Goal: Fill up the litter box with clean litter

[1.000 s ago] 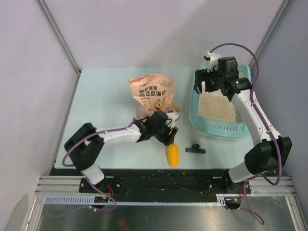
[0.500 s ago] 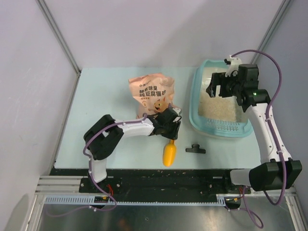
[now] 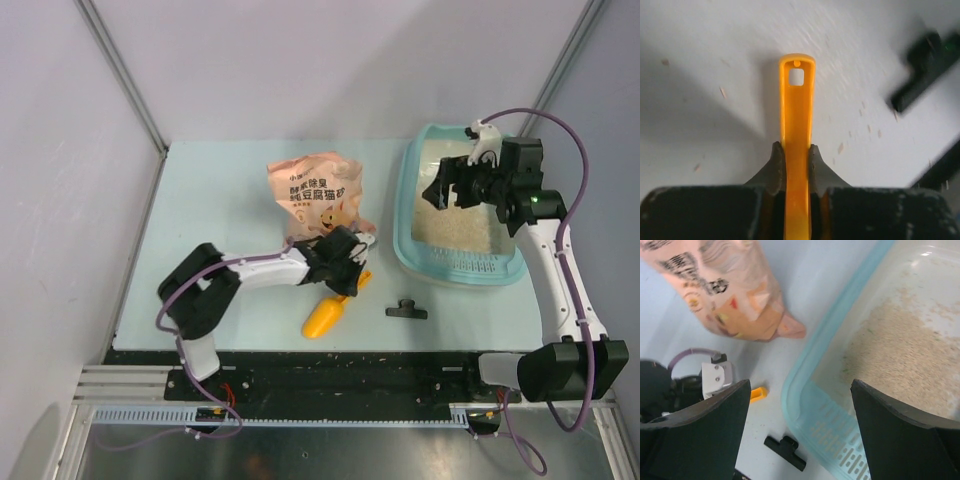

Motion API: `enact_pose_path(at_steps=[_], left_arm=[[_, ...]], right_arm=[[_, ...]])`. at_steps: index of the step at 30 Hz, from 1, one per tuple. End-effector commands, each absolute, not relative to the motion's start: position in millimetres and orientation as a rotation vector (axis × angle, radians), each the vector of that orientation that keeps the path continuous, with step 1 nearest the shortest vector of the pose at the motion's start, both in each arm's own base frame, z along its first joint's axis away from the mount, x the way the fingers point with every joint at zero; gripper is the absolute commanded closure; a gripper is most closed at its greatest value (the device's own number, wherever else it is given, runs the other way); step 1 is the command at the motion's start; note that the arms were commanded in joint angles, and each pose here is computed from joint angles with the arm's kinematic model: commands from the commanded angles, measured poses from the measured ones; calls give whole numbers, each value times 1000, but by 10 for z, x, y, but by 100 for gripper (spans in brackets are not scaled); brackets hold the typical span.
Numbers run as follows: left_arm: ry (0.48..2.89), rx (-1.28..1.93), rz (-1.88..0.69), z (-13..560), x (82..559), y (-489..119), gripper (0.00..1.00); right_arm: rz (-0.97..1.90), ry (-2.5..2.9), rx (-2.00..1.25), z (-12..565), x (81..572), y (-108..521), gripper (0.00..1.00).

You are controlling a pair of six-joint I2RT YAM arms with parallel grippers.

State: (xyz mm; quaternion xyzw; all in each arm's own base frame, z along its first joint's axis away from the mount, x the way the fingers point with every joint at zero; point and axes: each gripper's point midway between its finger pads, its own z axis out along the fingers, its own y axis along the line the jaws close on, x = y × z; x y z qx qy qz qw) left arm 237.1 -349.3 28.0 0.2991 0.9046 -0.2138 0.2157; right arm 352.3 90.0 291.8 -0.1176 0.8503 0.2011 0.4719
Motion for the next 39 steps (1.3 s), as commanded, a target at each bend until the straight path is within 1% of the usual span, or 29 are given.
enact_pose_path(at_steps=[1,2,3,4,5,7,8,11,16,18,21,24,26,27,28,34,37,38,39], left_arm=[[2160,1211,-1042,1054,2083,-3531,100],[2084,1228,-1131,1253,2126,-3437,100],[1995,1289,-1168,1370,2149,-3391,100],[1953,1310,-1177,1455,2202,-3334,100],[1975,1297,-1168,1484,2289,-3189,100],[1886,1349,-1155,1648,2432,-3125,100],[1909,1348,-1187,1669,2432,-3029,100],[1870,1358,-1208,1846,2495,-3014,100],[1784,1388,-1154,2081,2551,-2987,100],[1744,1384,-1172,2228,2597,-2969,100],[1761,1354,-1235,2354,2626,-2937,100],[1770,1316,-1347,2468,2582,-2917,100],[1771,1312,-1374,2493,2557,-2919,100],[1770,1312,-1380,2497,2549,-2919,100],[1770,1311,-1389,2502,2541,-2921,100],[1784,1292,-1434,2523,2522,-2935,100],[1780,1282,-1472,2562,2509,-2944,100],[1779,1279,-1480,2574,2505,-2942,100],[1778,1276,-1488,2585,2504,-2941,100]], right_arm=[[692,1941,-663,3167,3277,1348,16],[709,1834,-853,3224,3121,1444,17],[697,1767,-945,3266,3047,1497,18],[680,1693,-1054,3273,2959,1603,18],[584,1607,-1190,3251,2936,1635,19],[510,1518,-1356,3186,2843,1810,20],[452,1518,-1399,3126,2865,1812,24],[368,1399,-1537,3069,2868,2062,28],[189,1095,-1774,2954,2810,2449,28],[138,1000,-1818,2906,2798,2590,27],[88,842,-1896,2867,2743,2755,26],[51,771,-1979,2724,2700,2849,27],[3,748,-1962,2738,2753,2912,27],[-7,733,-1981,2651,2718,2960,27],[-70,721,-1949,2718,2799,2999,26],[-153,726,-1886,2737,2942,3176,28],[-179,723,-1908,2684,2974,3171,41],[-184,725,-1915,2669,2979,3164,53],[-187,727,-1921,2660,2976,3151,60]])
